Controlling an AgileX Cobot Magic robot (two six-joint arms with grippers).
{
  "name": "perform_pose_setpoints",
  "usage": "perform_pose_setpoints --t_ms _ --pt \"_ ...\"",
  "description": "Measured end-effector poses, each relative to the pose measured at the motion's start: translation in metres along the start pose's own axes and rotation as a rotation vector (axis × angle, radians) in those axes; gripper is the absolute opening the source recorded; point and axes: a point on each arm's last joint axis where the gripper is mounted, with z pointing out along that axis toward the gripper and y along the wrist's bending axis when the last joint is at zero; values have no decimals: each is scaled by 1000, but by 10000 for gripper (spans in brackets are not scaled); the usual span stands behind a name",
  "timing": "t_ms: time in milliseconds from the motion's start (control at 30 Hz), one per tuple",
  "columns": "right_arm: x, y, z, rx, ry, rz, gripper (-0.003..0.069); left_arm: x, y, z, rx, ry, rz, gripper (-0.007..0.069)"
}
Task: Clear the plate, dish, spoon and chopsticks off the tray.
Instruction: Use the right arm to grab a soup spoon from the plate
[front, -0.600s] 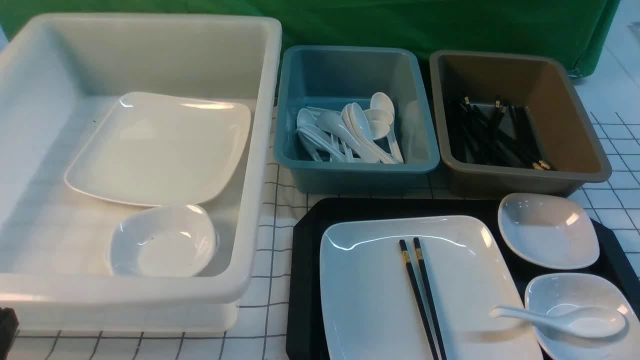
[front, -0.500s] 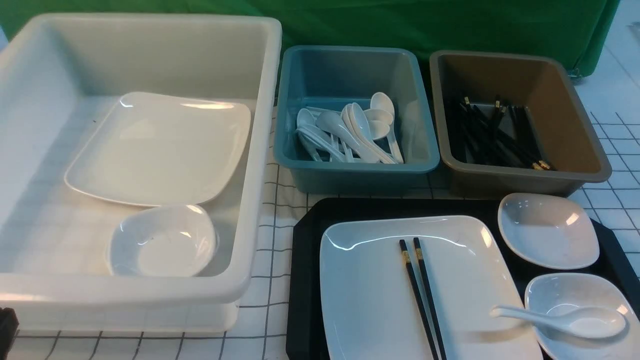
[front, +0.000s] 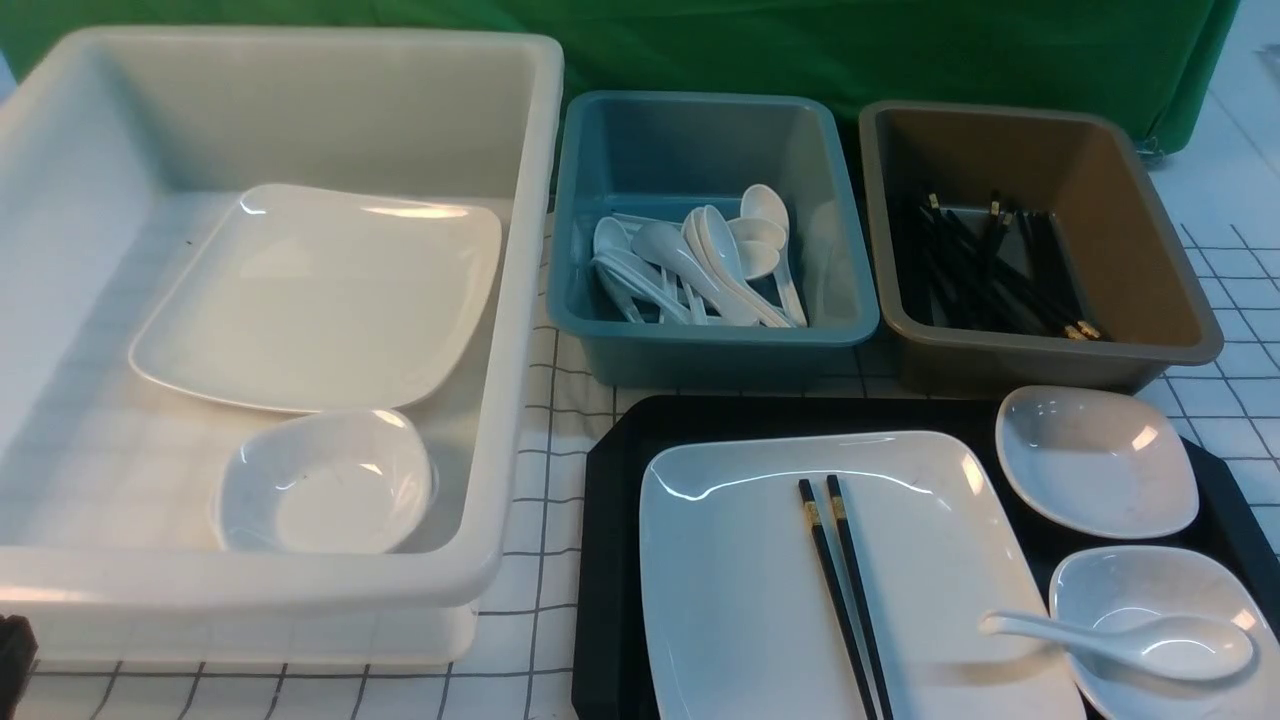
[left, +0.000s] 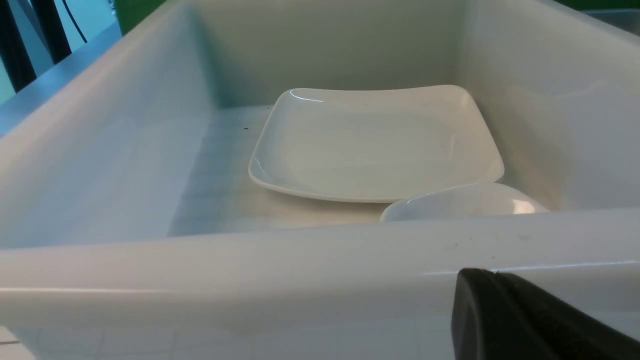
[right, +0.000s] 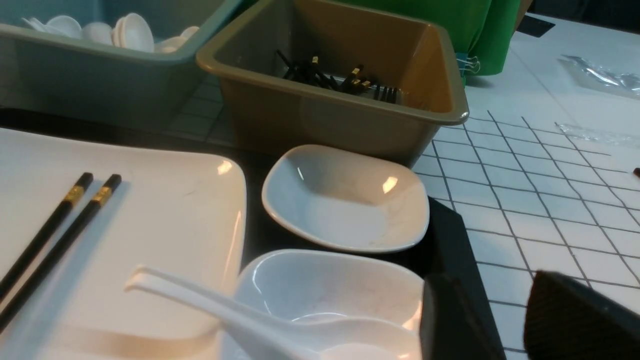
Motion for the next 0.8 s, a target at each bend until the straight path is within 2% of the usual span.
perform_pose_setpoints --t_ms 167,233,267,300,333,400,600,667,733,767,800 --pt "0 0 0 0 0 0 247 -4 0 0 -3 -48 -11 5" --pt "0 0 0 0 0 0 247 -10 0 -1 4 -109 -96 5" --pt "0 0 0 0 0 0 247 -15 0 -1 10 -162 -189 5" --pt "0 0 0 0 0 0 247 -15 1 -1 12 -171 -207 5" --pt "0 0 0 0 0 0 247 -22 2 -3 19 -242 -347 5" --pt "0 0 0 0 0 0 247 -29 6 -5 20 -336 -492 5" --pt "-1 0 0 1 -6 3 247 -43 13 -12 27 -531 -681 5" --pt "-4 -1 0 5 -51 66 247 -50 17 -17 45 -641 -769 5" --pt "-13 -2 -1 7 -147 201 247 -59 21 -25 79 -774 -838 5" --pt "-19 -4 -2 -90 -218 263 247 -63 22 -29 98 -829 -852 5" --pt "-22 -4 -3 5 -252 344 247 -69 22 -32 116 -858 -856 5"
